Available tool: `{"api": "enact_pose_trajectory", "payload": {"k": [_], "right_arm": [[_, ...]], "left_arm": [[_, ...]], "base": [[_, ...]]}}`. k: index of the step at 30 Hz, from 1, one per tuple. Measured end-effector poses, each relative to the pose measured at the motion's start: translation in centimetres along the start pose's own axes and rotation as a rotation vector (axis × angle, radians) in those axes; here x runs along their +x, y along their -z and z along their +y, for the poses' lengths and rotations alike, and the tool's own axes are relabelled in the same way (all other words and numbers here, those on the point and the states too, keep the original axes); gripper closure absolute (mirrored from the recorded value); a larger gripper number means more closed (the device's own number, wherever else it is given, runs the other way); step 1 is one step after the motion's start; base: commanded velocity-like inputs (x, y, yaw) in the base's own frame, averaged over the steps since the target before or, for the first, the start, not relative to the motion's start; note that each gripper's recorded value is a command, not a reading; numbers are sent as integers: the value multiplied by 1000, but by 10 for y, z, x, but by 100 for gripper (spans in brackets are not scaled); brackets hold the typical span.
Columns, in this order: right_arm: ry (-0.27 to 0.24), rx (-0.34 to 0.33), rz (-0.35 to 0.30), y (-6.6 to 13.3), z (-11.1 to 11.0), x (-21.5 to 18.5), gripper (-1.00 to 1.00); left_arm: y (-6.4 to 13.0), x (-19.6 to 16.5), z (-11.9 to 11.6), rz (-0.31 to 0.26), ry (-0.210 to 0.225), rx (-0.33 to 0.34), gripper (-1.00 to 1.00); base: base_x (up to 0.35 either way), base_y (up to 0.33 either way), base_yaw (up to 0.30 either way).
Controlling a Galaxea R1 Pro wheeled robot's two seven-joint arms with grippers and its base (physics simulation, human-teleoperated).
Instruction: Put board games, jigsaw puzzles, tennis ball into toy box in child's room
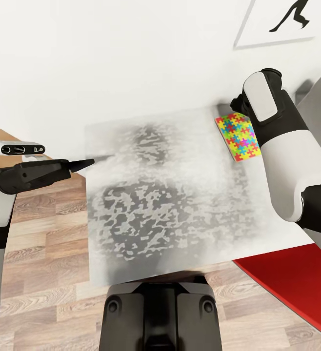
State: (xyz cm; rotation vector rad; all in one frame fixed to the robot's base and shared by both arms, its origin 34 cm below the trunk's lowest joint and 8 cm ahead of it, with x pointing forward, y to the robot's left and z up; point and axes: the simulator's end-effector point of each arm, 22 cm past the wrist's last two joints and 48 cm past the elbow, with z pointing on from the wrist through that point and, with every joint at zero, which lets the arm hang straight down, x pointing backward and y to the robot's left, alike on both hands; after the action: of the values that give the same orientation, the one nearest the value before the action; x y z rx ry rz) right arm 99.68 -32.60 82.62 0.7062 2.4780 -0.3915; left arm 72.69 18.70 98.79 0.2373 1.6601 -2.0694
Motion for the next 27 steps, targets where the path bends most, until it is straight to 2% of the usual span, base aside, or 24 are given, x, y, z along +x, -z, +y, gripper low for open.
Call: {"api": "enact_pose_trajectory", "payload": {"k": [27], "right_arm": [[4, 10, 4, -11, -2, 7, -100]], "left_arm": [[3, 5, 9, -3, 16, -4, -100]], "base": [[0, 0, 0]]}}
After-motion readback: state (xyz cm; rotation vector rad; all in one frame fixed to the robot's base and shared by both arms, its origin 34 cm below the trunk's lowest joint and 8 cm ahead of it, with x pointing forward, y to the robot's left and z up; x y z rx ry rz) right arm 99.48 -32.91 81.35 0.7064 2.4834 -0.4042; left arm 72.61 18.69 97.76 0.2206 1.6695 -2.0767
